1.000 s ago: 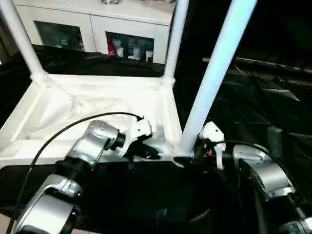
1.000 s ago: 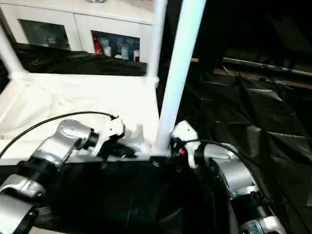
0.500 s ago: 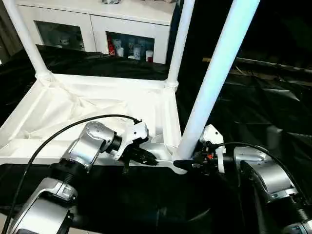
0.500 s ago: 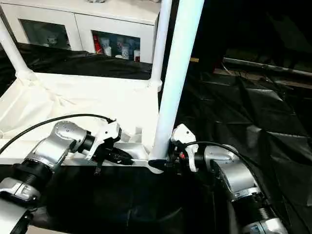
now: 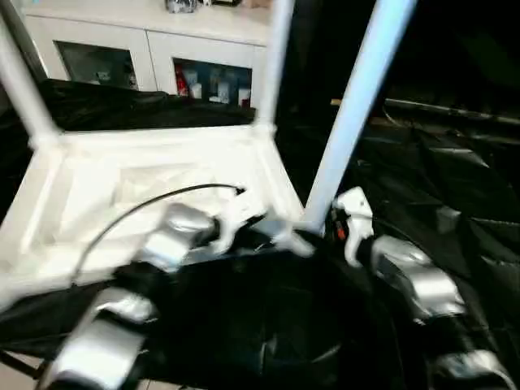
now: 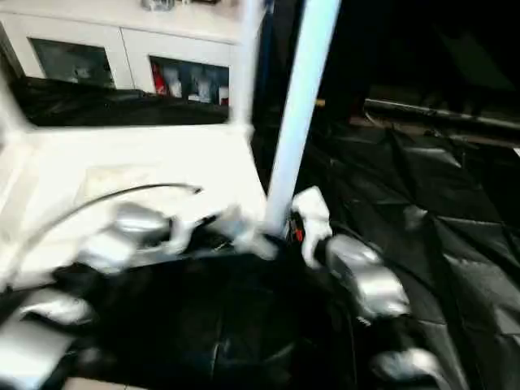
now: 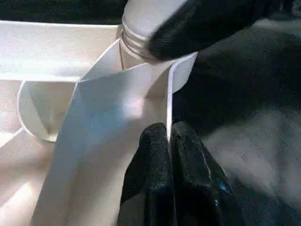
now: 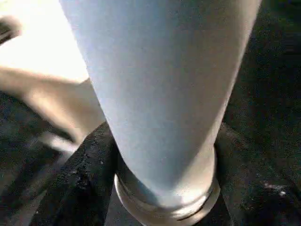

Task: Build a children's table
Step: Rotate leg to tighten

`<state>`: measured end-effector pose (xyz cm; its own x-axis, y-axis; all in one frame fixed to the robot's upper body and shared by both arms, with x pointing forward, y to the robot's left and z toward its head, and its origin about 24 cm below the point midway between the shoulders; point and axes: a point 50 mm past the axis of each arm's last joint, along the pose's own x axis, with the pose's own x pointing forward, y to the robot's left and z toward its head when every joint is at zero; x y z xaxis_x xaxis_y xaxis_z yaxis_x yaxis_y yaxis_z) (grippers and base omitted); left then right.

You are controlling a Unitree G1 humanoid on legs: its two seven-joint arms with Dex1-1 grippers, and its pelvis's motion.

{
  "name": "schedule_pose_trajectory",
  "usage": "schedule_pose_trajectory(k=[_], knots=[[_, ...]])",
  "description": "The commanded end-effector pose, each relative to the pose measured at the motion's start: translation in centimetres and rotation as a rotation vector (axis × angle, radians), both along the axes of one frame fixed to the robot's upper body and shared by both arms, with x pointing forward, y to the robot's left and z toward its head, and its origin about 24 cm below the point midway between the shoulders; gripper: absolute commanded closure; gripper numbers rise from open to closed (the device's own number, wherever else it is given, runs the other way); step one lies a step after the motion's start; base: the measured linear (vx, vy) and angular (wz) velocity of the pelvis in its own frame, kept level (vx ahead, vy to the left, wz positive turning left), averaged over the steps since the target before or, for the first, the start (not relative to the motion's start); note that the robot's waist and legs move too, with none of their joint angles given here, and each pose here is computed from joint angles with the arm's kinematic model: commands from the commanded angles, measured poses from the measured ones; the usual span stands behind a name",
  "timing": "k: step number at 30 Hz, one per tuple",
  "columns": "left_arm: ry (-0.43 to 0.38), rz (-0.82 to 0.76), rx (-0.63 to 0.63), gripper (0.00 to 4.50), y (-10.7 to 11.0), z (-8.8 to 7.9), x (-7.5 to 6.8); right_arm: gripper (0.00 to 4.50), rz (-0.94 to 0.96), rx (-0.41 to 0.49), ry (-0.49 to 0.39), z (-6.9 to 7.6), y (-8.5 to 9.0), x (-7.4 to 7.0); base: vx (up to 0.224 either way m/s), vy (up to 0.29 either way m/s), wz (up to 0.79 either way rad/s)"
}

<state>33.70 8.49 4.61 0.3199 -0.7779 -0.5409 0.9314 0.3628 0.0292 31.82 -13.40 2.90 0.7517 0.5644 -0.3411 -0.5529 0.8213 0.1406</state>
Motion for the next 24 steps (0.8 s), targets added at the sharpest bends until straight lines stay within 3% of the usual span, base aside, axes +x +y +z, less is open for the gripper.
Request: schedule_pose_trajectory(k=[1,6,9,10,11,17,20,24], knots=[[-0.010,0.066,-0.021,4.50,-1.9,-0.2,0.2,1.85,-0.053,-0.037,0.133,-2.7,1.4,-0.8,0.000,0.000,0.00],[-0.003,0.048,-0.026,4.50,-4.4,-0.5,-0.4,1.85,-0.124,-0.065,0.119,-2.6,3.3,-0.1,0.000,0.000,0.00],[-0.007,0.022,-0.023,4.50,-5.4,-0.7,-0.7,1.85,-0.091,-0.063,0.059,-2.0,4.9,0.2,0.000,0.000,0.00],[-0.009,0.018,-0.020,4.50,-5.5,-0.7,-0.7,1.29,-0.058,-0.068,0.023,-1.7,5.2,0.2,0.000,0.000,0.00],[-0.009,0.015,-0.015,4.50,-5.3,-0.7,-0.6,1.29,-0.027,-0.058,0.013,-1.5,5.3,0.2,0.000,0.000,0.00],[-0.015,-0.022,-0.006,4.50,-3.7,-0.6,-0.4,0.72,0.092,-0.034,0.000,-1.1,3.7,0.0,0.000,0.000,0.00],[-0.020,-0.037,0.002,4.50,-3.4,-0.6,-0.4,0.72,0.131,-0.042,-0.010,-0.9,3.4,-0.2,0.000,0.000,0.00],[0.015,-0.155,-0.040,4.50,-2.0,-0.2,-1.0,0.72,0.363,-0.021,-0.050,0.4,1.7,-1.7,0.000,0.000,0.00]])
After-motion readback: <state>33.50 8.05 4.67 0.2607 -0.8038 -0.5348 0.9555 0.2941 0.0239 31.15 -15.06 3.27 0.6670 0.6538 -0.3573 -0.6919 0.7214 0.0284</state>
